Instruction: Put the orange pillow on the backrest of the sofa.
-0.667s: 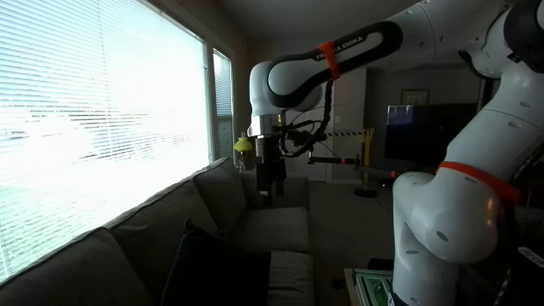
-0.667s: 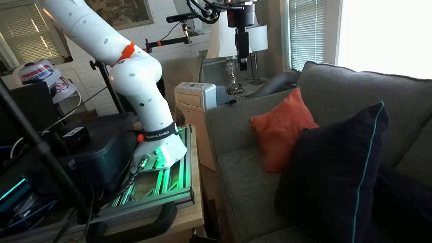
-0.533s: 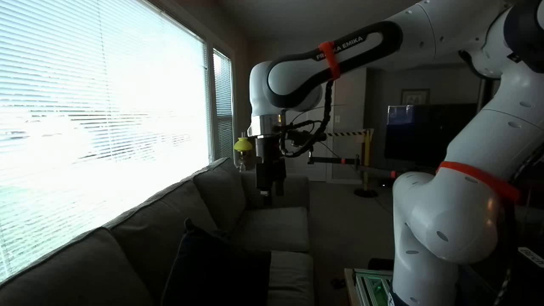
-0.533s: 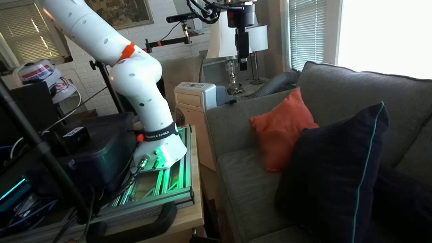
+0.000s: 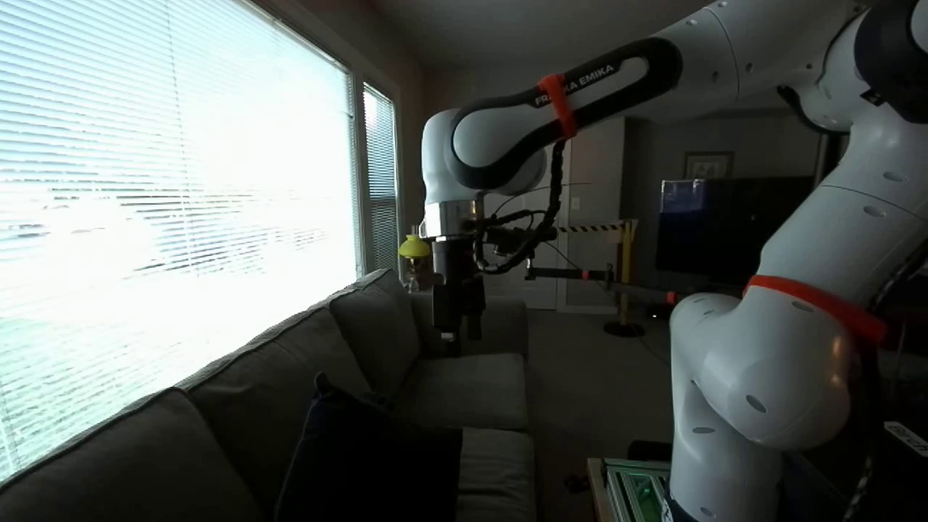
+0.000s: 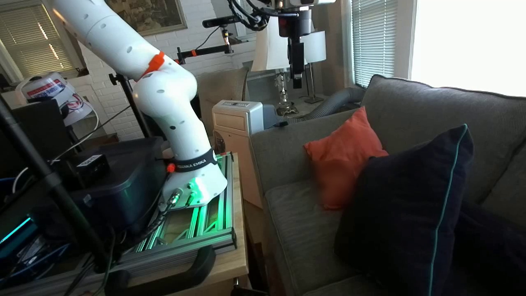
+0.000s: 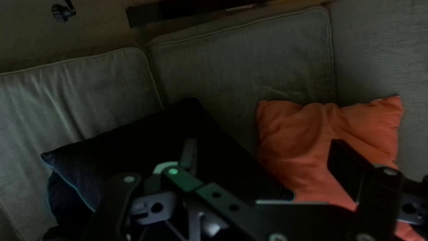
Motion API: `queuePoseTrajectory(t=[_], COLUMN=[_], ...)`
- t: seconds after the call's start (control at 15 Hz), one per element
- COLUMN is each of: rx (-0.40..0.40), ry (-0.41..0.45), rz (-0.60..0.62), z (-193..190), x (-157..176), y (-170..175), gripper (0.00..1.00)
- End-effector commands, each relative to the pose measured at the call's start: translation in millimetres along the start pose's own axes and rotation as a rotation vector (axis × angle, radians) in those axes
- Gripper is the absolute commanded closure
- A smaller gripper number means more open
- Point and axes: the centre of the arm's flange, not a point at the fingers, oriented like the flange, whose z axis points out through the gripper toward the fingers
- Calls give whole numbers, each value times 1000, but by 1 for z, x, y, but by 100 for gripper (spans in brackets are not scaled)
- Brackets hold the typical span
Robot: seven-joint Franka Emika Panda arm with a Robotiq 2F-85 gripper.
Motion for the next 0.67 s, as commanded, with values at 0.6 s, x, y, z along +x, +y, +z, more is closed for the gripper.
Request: queuePoseTrajectory(t=[0.6], rx=[191], ry=[215], rz=[-535], z=[125], x=[69], y=[-135], gripper=[0])
